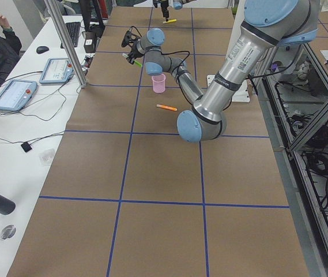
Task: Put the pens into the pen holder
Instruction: 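Lift the green marker upright with the left gripper toward the cup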
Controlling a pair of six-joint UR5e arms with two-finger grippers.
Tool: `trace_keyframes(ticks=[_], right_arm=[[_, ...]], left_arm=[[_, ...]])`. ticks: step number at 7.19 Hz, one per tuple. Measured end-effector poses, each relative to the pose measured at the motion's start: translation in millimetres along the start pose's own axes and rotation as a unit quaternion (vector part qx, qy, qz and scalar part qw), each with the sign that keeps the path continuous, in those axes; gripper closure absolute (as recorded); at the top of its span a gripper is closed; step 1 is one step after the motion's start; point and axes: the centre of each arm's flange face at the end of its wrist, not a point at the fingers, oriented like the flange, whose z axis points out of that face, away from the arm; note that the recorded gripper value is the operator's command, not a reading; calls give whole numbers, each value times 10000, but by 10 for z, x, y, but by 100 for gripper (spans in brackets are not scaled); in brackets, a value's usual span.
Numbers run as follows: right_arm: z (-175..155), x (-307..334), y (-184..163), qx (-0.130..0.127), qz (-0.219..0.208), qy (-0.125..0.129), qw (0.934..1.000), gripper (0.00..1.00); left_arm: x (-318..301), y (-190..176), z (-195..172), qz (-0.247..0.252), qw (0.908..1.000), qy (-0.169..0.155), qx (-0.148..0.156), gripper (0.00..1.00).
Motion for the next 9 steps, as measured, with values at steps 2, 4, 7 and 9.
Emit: trace_keyframes(ticks=[2, 4, 7, 9], right_arm=[[74, 20, 21, -85, 8, 38, 10000, 34], [122, 47, 56, -134, 20, 36, 9999, 49], [121, 18, -15, -133, -41, 40, 9999, 100], [119, 13, -37, -125, -66, 43, 9999, 100]], left_arm=[[-10, 14, 5, 4, 10000, -8, -11, 100], [-13, 19, 7, 17, 10000, -9, -17, 100], [-24, 25, 9, 30, 10000, -17, -23, 100], [-50, 38, 11, 31, 10000, -33, -34, 100]])
